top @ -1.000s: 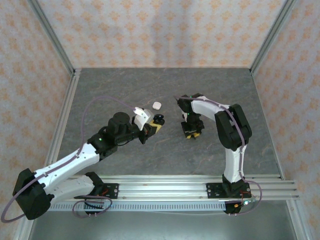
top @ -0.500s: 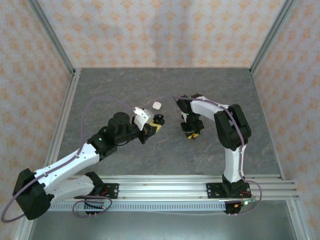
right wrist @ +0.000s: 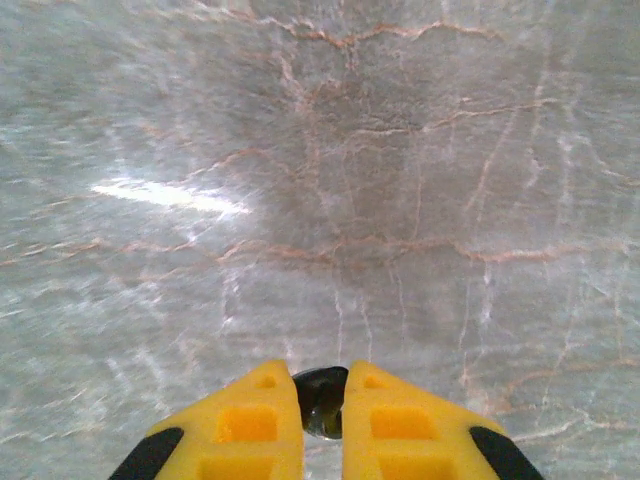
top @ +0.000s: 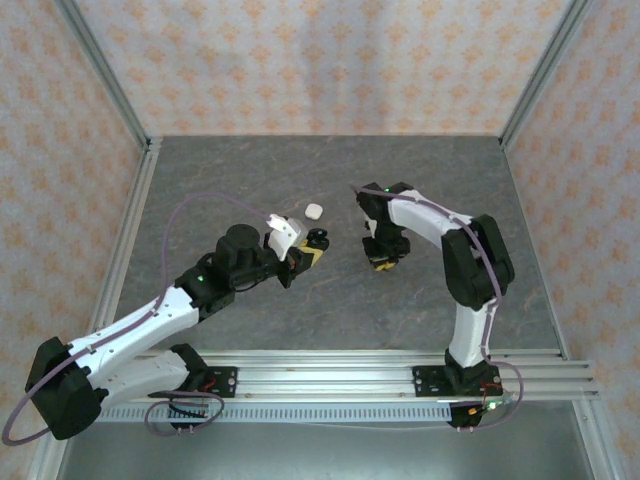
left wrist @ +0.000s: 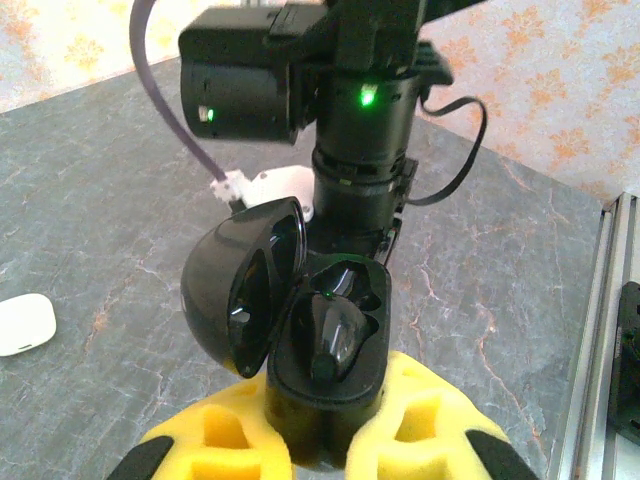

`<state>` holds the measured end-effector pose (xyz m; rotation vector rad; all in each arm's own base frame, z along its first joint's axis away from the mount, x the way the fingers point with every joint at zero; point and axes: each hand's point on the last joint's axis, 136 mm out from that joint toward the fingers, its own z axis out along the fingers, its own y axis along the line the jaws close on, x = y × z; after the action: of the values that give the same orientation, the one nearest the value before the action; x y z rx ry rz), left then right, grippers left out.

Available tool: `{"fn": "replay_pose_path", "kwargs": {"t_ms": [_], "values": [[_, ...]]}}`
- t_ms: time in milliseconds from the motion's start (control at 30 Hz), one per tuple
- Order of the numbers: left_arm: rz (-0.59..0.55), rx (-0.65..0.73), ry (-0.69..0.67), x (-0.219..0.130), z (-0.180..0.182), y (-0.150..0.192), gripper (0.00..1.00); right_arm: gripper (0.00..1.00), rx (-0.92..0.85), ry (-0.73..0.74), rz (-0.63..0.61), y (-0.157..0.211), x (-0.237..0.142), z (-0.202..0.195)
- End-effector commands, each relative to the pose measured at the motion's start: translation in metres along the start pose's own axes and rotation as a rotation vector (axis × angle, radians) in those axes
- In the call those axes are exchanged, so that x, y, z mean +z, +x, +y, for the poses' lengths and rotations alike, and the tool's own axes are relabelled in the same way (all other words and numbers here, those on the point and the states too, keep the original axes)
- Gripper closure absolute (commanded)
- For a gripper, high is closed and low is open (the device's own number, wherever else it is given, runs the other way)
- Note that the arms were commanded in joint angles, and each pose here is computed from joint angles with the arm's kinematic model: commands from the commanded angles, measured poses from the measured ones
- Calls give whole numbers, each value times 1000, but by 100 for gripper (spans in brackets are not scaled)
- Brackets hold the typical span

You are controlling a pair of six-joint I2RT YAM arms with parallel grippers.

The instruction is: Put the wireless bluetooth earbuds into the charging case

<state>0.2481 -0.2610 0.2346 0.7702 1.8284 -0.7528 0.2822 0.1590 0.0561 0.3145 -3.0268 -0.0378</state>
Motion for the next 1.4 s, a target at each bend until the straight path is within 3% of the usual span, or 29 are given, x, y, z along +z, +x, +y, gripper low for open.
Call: {"fn": "replay_pose_path", "kwargs": {"t_ms": [0,400,800,1067,1367], "values": [[-37,13,-9,-7,-2,-9,100,89,51,-56,-115,-6,-38,8],[-198,97,20,-12,-10,-51,100,92,160,-418,-625,-12,-191,43],[-258,182,32,-9,-15,-91,100,90,36,-758,-1013,27,-320,96],[-281,168,23,-9,-14,-98,100,90,-25,-889,-1106,43,-345,121],[-276,139,11,-10,-13,-104,100,90,-43,-919,-1094,42,-335,139]]}}
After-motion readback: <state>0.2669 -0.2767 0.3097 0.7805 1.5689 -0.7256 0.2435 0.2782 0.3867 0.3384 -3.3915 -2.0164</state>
